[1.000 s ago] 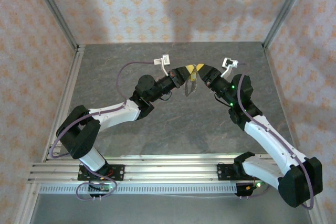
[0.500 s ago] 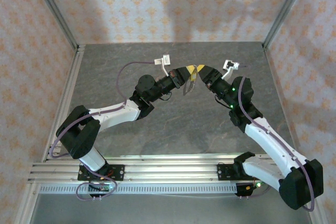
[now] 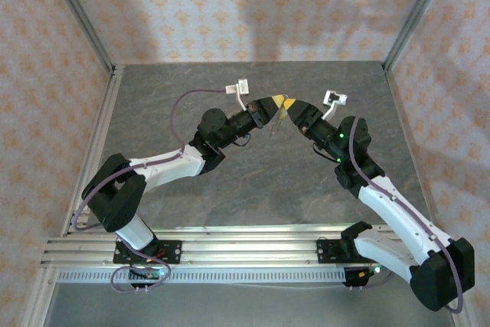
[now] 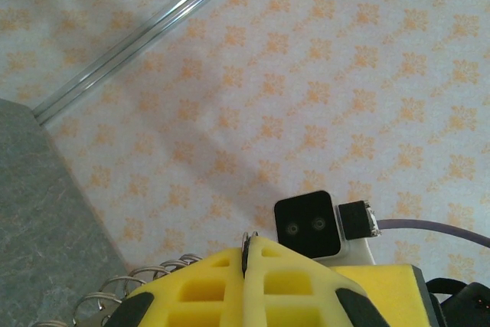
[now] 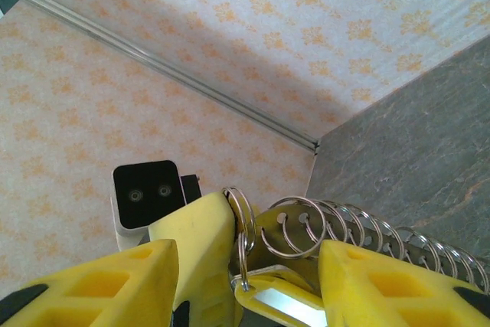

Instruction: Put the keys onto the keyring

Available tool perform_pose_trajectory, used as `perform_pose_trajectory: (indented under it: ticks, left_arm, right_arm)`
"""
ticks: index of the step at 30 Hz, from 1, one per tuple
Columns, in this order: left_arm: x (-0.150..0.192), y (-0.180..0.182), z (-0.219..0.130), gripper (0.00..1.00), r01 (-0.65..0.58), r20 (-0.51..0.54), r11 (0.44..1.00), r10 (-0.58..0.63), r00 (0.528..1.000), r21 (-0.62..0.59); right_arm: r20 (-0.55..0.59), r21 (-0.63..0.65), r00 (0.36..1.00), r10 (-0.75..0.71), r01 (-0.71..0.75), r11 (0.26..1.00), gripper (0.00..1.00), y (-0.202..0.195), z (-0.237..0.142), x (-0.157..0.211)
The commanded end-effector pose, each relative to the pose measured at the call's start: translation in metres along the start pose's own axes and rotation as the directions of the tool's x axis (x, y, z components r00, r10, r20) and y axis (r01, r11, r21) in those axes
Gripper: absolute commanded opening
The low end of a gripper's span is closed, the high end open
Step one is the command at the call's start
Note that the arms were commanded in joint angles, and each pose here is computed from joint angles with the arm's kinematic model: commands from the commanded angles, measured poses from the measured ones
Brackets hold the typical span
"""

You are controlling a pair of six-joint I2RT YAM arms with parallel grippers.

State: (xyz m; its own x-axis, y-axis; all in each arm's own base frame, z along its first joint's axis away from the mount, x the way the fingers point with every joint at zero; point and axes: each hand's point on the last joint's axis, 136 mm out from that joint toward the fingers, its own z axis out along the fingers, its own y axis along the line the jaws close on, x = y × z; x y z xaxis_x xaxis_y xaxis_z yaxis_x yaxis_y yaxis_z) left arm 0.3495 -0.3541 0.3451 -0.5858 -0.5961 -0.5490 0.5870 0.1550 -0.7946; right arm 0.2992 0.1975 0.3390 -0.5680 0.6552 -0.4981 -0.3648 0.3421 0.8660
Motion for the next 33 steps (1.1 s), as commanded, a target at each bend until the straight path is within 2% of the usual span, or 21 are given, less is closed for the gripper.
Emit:
perform_pose_trajectory:
  ticks: [1,6,10,13,25,33]
  left_arm:
    - [-0.012,-0.027,0.004,0.0,-0.038,0.027,0.997,0.036,0.999,0.073]
    - [-0.011,-0.027,0.005,0.0,-0.038,0.023,0.997,0.036,0.999,0.072]
    - [-0.01,-0.026,0.005,0.0,-0.035,0.021,0.997,0.033,0.999,0.071]
    - [-0.009,-0.025,0.005,0.0,-0.035,0.02,0.997,0.034,0.999,0.069]
    - [-0.009,-0.025,0.003,0.0,-0.036,0.02,0.997,0.035,0.999,0.069]
    - [-0.01,-0.026,0.003,0.0,-0.037,0.023,0.997,0.035,0.999,0.073]
  right_arm:
    - [0.006,-0.048,1.0,-0.009,0.009,0.999,0.51,0.012,0.001,-0.002]
    - [0.013,-0.038,1.0,-0.023,0.023,0.999,0.48,0.012,0.005,-0.006]
    - [0.021,-0.032,0.999,-0.028,0.029,0.999,0.39,0.013,0.009,-0.01]
    - [0.024,-0.03,0.999,-0.029,0.03,0.999,0.37,0.012,0.011,-0.011]
    - [0.108,-0.026,0.994,-0.032,0.035,0.999,0.43,0.017,0.001,-0.035]
    - [0.087,-0.051,0.996,-0.014,0.018,0.999,0.43,0.02,0.006,-0.034]
